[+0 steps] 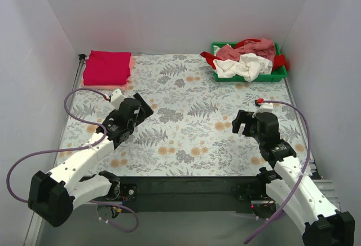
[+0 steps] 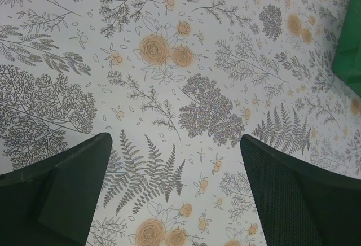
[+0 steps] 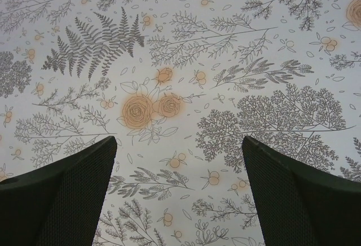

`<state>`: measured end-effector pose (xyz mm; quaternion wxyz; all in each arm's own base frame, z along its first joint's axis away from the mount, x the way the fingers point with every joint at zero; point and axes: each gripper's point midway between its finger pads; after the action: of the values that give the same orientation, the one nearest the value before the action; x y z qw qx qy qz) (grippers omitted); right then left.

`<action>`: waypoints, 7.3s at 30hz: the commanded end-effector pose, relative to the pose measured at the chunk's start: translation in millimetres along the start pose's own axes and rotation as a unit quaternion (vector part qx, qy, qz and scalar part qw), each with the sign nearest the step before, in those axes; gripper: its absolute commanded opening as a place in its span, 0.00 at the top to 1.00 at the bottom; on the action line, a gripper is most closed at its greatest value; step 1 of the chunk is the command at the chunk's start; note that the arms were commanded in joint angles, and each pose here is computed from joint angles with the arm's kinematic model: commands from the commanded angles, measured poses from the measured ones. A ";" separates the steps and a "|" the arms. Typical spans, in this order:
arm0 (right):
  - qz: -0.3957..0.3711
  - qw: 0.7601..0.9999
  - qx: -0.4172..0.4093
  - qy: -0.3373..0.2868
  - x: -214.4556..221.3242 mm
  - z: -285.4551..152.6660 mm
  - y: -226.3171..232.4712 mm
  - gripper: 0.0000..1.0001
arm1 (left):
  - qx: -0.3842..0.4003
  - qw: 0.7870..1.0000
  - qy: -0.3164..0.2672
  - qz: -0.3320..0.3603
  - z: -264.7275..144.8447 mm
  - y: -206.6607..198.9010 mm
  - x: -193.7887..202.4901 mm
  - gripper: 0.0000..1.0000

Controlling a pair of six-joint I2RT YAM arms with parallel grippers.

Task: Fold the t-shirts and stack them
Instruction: Grab the tshirt from the pile, then move the tshirt to the center of the board, then flatten the tshirt out

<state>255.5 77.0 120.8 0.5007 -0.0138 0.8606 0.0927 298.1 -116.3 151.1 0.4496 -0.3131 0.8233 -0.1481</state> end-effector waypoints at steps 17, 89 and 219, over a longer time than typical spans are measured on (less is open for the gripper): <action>0.079 0.995 0.019 -0.066 -116.0 47.6 7.6 0.02 | -0.006 0.999 -0.034 0.003 2.2 2.2 -12.5 0.02; -0.078 0.977 0.113 -0.163 -386.3 131.9 -80.0 0.99 | 0.007 0.999 -0.041 0.002 -4.3 -1.1 -18.1 0.02; -0.072 0.879 -0.118 -0.457 -341.7 -288.0 63.6 0.99 | 0.351 0.858 -0.333 -0.174 -328.9 -110.6 -297.3 1.00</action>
<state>216.1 63.8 507.8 0.7998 -0.0625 0.5792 0.1447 224.3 -32.4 537.7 0.7063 -0.3348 0.4904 -0.3854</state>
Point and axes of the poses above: each gripper's point midway between its finger pads, its own z axis out along the fingers, its own y axis along the line the jaws close on, x = y × z, and after that the axes turned 5 degrees about -z, right-handed
